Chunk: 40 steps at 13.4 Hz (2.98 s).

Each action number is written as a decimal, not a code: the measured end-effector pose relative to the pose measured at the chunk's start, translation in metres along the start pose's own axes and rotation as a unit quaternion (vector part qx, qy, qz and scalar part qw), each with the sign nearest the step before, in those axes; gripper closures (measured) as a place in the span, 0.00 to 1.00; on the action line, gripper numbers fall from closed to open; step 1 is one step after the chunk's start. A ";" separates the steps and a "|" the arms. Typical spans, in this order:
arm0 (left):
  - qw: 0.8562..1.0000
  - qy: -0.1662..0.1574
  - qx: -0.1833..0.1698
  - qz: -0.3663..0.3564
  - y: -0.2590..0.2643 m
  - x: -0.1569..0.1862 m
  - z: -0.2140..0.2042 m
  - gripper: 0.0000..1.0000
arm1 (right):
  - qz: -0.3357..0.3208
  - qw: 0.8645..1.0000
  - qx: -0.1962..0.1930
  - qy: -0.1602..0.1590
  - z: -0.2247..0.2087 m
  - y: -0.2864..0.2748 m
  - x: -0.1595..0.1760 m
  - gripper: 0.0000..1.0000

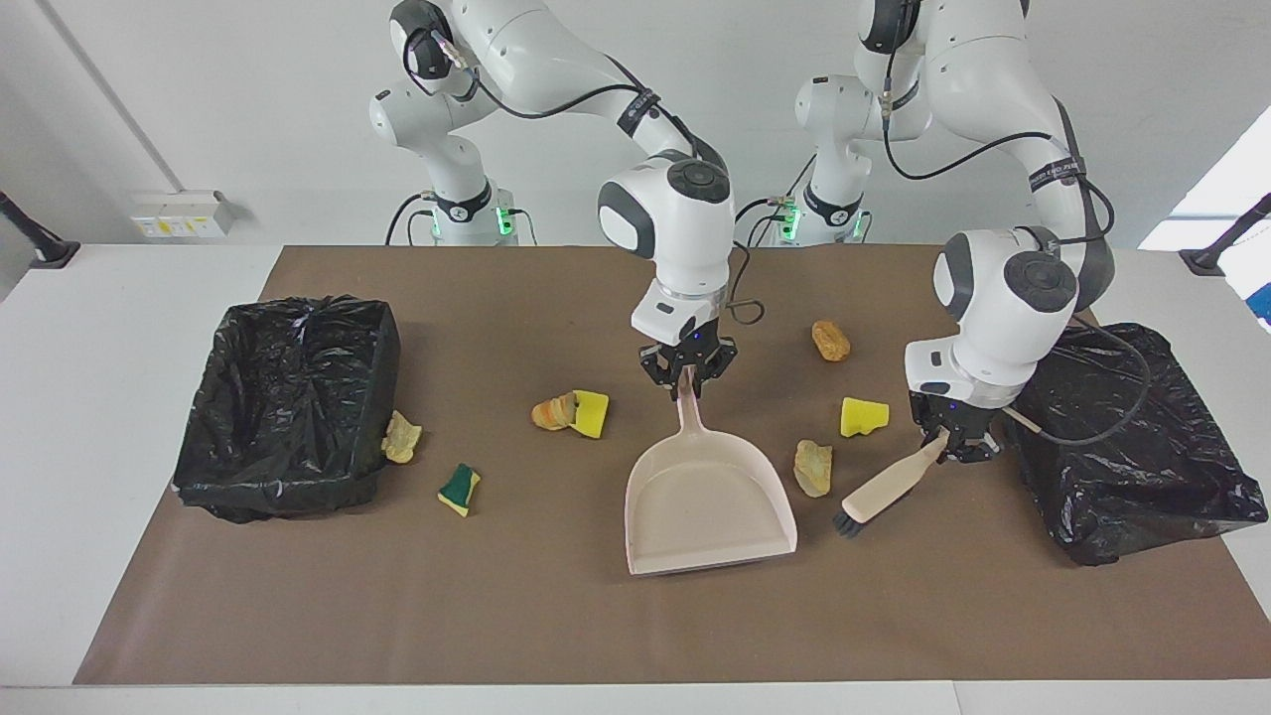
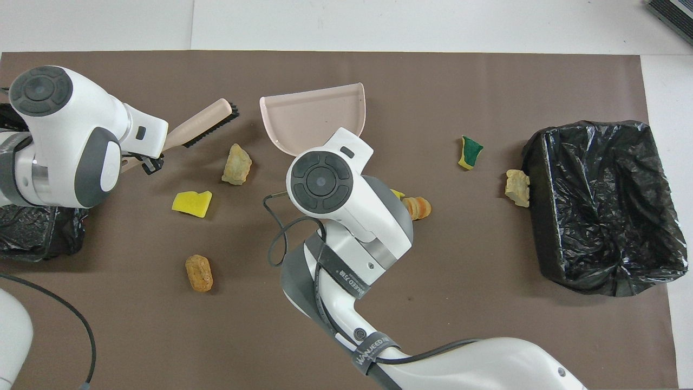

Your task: Sweep and dump trash in bin

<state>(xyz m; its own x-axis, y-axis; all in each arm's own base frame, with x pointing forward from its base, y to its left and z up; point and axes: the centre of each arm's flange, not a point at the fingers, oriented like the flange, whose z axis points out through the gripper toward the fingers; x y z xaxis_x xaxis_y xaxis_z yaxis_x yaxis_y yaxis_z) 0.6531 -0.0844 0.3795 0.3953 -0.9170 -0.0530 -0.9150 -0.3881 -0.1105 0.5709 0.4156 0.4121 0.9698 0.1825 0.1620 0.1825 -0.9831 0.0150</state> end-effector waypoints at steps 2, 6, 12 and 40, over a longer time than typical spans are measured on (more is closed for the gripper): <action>0.998 -0.010 0.010 0.068 0.002 0.016 0.006 0.74 | -0.059 0.998 -0.003 -0.018 -0.008 0.017 0.002 0.69; 0.983 -0.034 0.022 0.177 0.004 0.027 0.014 0.74 | -0.179 0.982 0.005 -0.064 -0.020 0.044 -0.001 0.69; 0.973 -0.069 -0.019 0.218 0.025 0.013 0.011 0.74 | -0.412 0.905 0.028 -0.100 -0.002 0.091 -0.008 0.69; 0.878 -0.170 -0.034 -0.446 0.140 -0.063 0.014 0.74 | -0.650 0.755 0.049 -0.076 0.024 0.091 -0.028 0.69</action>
<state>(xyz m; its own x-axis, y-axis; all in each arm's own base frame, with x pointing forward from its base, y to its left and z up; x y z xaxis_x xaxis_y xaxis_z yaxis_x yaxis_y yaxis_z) 0.5010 -0.0792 0.3532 0.9478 -0.1683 -0.2707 -0.2263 -0.9533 -0.1999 0.5645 0.3210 0.3857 -0.0321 0.9986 -0.0429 0.9994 0.0317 -0.0101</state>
